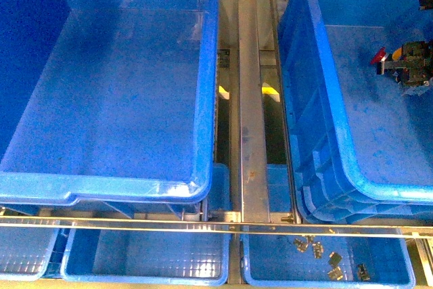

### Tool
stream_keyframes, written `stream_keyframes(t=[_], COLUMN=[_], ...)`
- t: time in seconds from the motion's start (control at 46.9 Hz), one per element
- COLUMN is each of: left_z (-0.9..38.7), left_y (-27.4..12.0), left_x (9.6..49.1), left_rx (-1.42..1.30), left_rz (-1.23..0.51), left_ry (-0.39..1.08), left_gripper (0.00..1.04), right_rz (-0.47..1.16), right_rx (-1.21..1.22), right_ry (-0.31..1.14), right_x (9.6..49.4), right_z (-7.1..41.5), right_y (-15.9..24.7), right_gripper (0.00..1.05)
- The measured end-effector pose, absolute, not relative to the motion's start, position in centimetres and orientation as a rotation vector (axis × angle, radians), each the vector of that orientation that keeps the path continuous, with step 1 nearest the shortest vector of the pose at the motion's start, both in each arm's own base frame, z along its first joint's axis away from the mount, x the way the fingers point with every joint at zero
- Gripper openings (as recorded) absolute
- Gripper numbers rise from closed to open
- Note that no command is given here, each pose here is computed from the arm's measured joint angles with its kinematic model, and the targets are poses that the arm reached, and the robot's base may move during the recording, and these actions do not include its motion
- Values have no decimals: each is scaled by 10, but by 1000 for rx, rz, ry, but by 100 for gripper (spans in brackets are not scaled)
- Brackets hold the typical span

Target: Pick red and yellow buttons and place in box

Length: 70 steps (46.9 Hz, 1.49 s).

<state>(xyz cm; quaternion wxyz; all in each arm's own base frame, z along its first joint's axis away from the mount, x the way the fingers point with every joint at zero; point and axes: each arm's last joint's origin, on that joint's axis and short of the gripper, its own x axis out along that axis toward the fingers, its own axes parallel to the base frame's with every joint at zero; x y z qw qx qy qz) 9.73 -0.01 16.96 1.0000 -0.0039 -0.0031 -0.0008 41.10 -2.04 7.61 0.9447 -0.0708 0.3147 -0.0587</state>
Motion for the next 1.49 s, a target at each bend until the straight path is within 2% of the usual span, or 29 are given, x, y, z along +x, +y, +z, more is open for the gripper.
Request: stream_keyframes(t=[0.213,0.277,0.405,0.619,0.683,0.875,1.088,1.131,1.173,1.259,1.344,1.408,1.493], left_z=[170,170,170,170,170,170,170,170,170,170,170,170,170], left_y=[0,0,0,0,0,0,0,0,0,0,0,0,0], left_x=[97,97,97,97,97,97,97,97,97,97,97,97,97], left_rx=[-8,-8,-8,-8,-8,-8,-8,-8,-8,-8,-8,-8,-8], left_rz=[-2,-2,-2,-2,-2,-2,-2,-2,-2,-2,-2,-2,-2], left_ry=[-6,-6,-6,-6,-6,-6,-6,-6,-6,-6,-6,-6,-6], left_gripper=[97,97,97,97,97,97,97,97,97,97,97,97,97], right_rz=[-93,-84,-83,-73,-61,-12,65,35,-67,-129,-25,-5,-11], right_rx=[-152,-153,-150,-125,-113,-69,45,74,95,108,59,23,7], right_ry=[626,623,618,534,507,487,513,518,527,501,205,74,3], right_x=[412,412,406,374,360,303,210,188,165,145,141,137,132], right_z=[76,76,76,102,114,138,160,166,172,181,175,173,178], right_y=[-10,-8,-9,-27,-31,-37,-37,-37,-36,-33,-29,-24,-19], right_gripper=[27,40,57,93,100,99,99,99,99,99,83,71,51])
